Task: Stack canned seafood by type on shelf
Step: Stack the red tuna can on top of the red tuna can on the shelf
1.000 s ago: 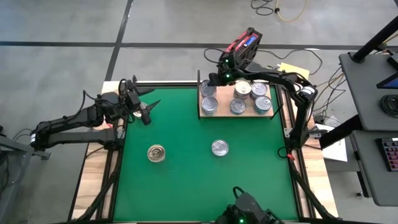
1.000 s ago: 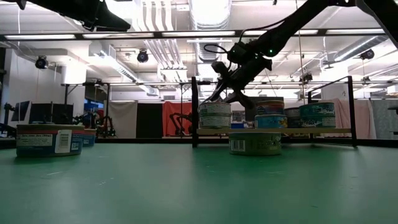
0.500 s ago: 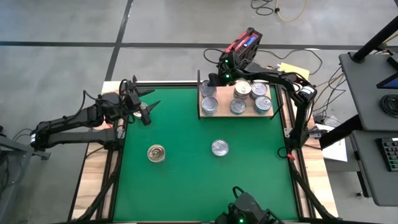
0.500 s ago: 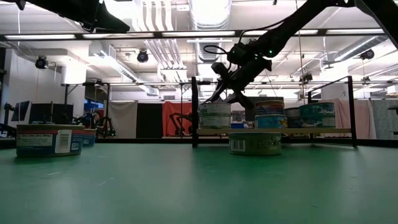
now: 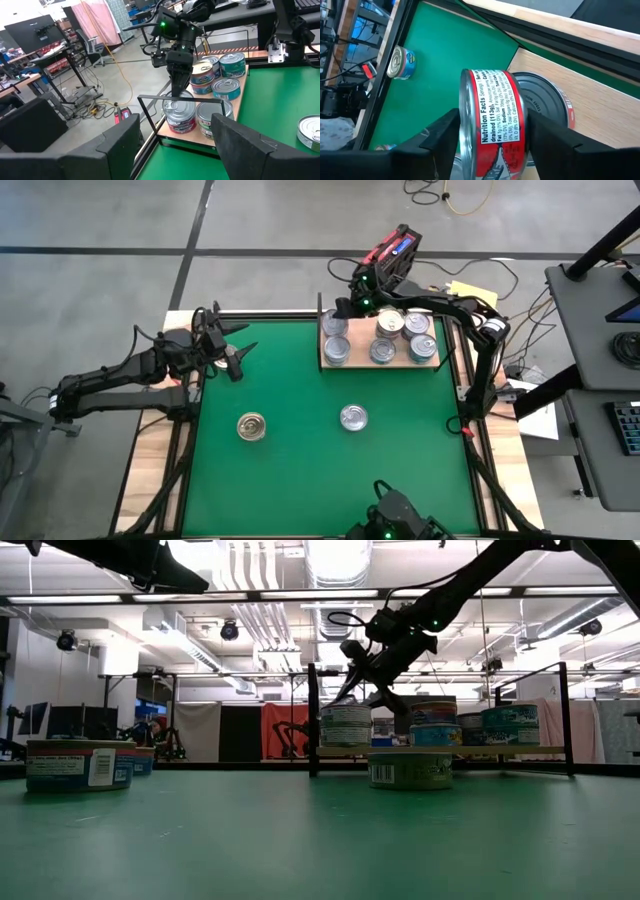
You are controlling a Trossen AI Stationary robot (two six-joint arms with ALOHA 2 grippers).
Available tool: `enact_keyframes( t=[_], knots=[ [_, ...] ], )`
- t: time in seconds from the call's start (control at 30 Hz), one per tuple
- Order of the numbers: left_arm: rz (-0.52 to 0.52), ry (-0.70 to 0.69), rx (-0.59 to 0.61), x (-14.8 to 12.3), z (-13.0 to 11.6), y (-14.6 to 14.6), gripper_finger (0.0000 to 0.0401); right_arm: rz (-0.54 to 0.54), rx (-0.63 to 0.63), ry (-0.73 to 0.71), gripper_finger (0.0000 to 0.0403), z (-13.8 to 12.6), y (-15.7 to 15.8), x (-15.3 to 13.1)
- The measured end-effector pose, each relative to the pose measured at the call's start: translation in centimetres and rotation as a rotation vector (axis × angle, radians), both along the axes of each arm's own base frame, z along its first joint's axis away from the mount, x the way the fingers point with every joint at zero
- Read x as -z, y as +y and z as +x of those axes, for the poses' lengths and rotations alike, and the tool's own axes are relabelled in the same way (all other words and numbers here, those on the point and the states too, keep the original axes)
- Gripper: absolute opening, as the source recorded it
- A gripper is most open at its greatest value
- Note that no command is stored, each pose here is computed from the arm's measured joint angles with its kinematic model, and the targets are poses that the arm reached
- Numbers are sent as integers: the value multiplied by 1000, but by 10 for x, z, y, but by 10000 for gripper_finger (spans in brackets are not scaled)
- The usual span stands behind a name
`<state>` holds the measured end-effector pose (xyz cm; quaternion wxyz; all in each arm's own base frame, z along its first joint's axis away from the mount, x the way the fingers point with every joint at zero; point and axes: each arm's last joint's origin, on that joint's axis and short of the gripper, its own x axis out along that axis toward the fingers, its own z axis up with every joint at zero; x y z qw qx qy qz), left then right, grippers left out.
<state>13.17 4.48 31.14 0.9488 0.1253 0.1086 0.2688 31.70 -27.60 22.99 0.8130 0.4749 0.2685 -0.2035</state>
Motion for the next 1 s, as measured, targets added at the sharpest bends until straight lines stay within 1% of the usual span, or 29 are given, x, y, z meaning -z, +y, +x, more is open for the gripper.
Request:
enact_keyframes(
  t=[0.4, 0.57, 0.77, 1.0],
  knots=[
    [-3, -2, -1, 0, 0, 0, 229, -15, 7, 14, 268, -1, 0, 0],
    [-4, -1, -1, 0, 0, 0, 229, -14, 6, 16, 289, -1, 0, 0],
    [-7, -3, -1, 0, 0, 0, 229, -14, 1, 26, 302, -2, 1, -1],
    [-11, -6, -2, 0, 0, 0, 229, -20, -3, 33, 306, -5, 0, -2]
  ],
)
